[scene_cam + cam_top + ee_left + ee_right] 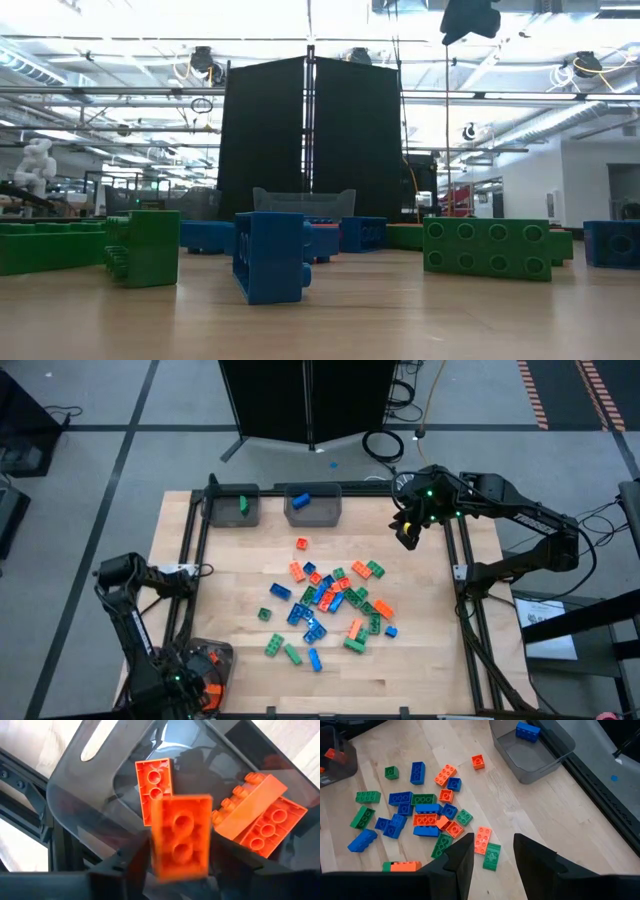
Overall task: Sort blocks
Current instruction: Put the orange gamepiece into the bottom black bin
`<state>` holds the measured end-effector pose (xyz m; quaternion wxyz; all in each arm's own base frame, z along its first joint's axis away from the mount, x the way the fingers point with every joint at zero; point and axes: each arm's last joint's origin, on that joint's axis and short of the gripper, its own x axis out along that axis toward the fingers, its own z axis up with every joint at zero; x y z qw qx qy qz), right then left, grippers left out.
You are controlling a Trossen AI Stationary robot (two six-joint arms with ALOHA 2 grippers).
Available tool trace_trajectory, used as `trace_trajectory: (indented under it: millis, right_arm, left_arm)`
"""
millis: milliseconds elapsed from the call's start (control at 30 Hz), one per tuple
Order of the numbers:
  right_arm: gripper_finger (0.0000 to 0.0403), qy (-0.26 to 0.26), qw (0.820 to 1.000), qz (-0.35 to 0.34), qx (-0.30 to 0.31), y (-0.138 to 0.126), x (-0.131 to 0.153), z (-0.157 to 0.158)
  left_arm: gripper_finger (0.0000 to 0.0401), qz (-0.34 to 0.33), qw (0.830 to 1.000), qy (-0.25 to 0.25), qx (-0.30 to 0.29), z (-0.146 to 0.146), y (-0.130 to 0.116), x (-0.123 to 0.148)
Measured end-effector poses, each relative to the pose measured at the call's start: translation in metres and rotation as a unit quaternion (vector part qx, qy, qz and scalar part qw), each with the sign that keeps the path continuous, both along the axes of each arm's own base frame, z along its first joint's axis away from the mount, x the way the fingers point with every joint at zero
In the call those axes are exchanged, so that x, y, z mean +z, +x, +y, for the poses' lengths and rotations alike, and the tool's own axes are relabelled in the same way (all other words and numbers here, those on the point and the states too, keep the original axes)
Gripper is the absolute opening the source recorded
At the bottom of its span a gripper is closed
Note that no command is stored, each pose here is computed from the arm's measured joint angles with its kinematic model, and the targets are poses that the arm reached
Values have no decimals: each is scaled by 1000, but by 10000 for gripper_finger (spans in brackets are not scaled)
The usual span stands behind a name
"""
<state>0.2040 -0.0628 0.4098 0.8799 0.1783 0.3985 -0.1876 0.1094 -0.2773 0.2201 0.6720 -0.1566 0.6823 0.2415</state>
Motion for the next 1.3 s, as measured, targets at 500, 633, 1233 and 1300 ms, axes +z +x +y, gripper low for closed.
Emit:
trace_trajectory:
  millis: [500, 633, 1233, 1300]
  right_arm:
    - [135, -2, 1000, 1, 2, 0, 0, 0]
    - [135, -4, 1000, 2, 5, 0, 0, 0]
    - [135, -18, 1000, 9, 23, -1, 0, 0]
    - [135, -17, 1000, 9, 24, -1, 0, 0]
  left_arm:
    - [273, -44, 999, 3, -21, 27, 34, 17]
    - [273, -90, 993, 71, -22, 68, 57, 37]
    - [274, -283, 936, 199, 71, 278, 170, 90]
    - [274, -298, 930, 183, 112, 303, 181, 86]
